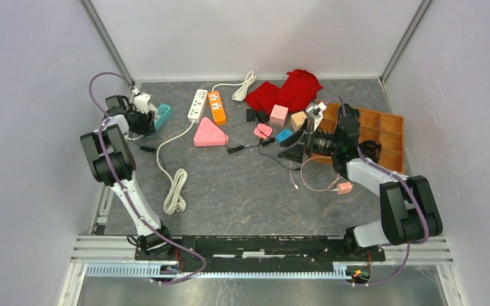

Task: Pull the plug off the socket
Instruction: Move the socket to the center of the board.

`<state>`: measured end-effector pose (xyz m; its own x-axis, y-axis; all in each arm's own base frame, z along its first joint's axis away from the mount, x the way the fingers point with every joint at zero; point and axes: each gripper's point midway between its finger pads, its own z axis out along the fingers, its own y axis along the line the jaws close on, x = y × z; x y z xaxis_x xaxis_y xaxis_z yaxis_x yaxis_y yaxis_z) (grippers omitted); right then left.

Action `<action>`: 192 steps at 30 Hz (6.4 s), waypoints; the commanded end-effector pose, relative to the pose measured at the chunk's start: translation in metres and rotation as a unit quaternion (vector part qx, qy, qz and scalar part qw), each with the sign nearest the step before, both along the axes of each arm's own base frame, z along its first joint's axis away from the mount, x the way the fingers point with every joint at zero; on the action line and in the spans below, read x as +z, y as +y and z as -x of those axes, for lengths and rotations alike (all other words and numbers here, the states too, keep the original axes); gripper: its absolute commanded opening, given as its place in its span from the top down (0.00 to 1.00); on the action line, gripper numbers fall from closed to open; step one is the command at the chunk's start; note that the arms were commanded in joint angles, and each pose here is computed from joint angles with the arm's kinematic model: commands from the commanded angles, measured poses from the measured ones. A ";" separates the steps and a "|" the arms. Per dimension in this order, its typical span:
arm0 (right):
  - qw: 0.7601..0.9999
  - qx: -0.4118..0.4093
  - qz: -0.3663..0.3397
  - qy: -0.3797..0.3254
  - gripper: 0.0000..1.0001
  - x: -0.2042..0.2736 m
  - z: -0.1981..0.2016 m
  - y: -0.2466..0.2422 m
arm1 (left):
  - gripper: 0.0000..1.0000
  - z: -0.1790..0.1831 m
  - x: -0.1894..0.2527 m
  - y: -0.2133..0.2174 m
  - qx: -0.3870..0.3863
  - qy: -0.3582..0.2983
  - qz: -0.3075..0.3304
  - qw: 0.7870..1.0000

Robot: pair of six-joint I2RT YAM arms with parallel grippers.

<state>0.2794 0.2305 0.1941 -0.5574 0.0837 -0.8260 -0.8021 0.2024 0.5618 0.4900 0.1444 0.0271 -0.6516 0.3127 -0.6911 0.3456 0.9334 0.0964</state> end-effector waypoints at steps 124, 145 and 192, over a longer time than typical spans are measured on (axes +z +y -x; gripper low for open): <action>0.983 0.014 -0.021 -0.184 0.02 0.059 0.016 -0.015 | 0.98 0.266 0.098 -0.435 -0.455 -0.152 0.228 0.848; 0.852 0.248 0.053 -0.457 0.02 -0.040 0.083 -0.009 | 0.98 0.305 0.040 -0.431 -0.560 -0.197 0.067 0.802; 0.870 0.344 0.194 -0.295 0.03 -0.079 0.079 0.050 | 0.98 0.311 0.038 -0.432 -0.562 -0.224 0.019 0.796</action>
